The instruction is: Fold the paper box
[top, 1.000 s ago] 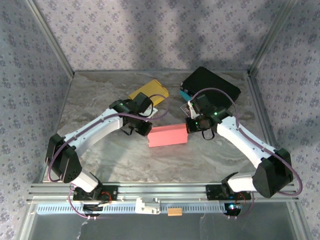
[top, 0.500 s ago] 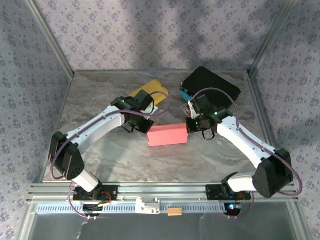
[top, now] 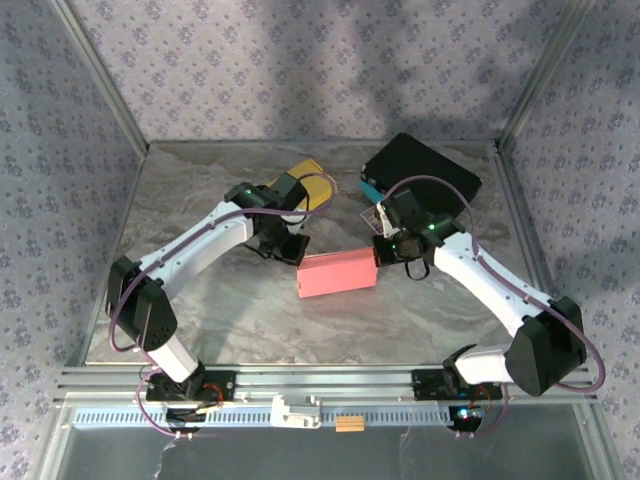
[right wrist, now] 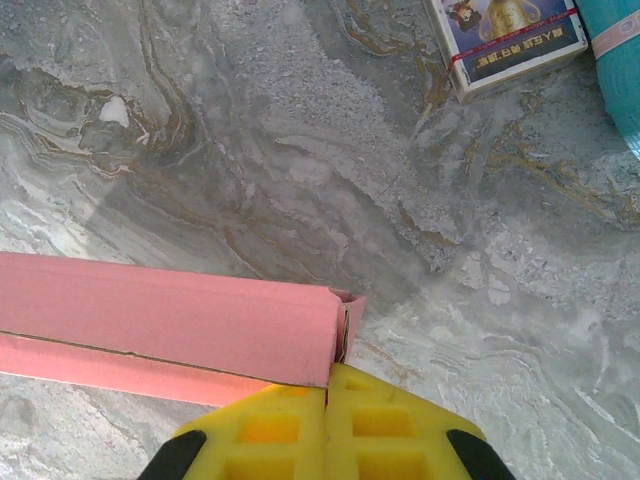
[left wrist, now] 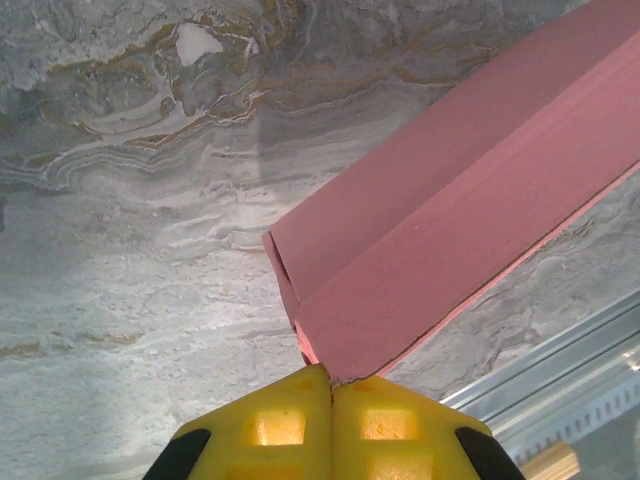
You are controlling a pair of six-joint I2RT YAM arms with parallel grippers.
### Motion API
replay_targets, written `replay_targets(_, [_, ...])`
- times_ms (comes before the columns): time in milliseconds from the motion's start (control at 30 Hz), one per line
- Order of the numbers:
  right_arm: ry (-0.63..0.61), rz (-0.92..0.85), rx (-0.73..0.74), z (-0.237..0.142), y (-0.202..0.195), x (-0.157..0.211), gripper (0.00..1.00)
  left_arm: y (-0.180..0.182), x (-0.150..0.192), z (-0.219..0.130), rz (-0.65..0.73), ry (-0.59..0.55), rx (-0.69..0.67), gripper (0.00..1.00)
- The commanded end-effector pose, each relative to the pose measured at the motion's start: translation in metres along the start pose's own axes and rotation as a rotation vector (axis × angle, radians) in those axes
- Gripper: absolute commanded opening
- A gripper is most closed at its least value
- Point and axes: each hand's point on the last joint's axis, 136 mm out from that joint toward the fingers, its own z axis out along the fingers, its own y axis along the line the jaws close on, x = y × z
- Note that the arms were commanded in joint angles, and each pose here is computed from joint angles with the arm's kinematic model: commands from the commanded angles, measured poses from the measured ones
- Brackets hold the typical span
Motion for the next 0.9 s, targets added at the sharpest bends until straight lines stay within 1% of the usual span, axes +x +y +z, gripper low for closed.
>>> replay_targets(0, [0.072,-0.021,-0.008,0.003,0.006,0.015,0.0,-0.012,-0.005,-0.006,-0.1,0.016,0.075,0.01])
replay_targets(133, [0.065,-0.024,-0.01,0.003,0.009,0.014,0.0,-0.011,-0.007,-0.002,-0.166,0.054,0.084,0.0])
replay_targets(233, [0.064,-0.024,-0.011,0.004,0.01,0.014,0.0,-0.012,-0.011,-0.002,-0.213,0.053,0.107,0.0])
replay_targets(500, [0.072,-0.022,-0.009,0.004,0.01,0.017,0.0,-0.012,-0.015,-0.002,-0.272,0.095,0.145,0.0])
replay_targets(700, [0.069,-0.015,-0.011,0.003,0.009,0.015,0.0,-0.011,-0.01,0.002,-0.27,0.116,0.153,0.0])
replay_targets(800, [0.071,-0.013,-0.01,0.004,0.009,0.015,0.0,-0.007,-0.007,0.006,-0.257,0.105,0.143,0.0])
replay_targets(867, [0.068,-0.013,-0.009,0.004,0.008,0.016,0.0,-0.004,-0.008,0.007,-0.243,0.077,0.138,0.0])
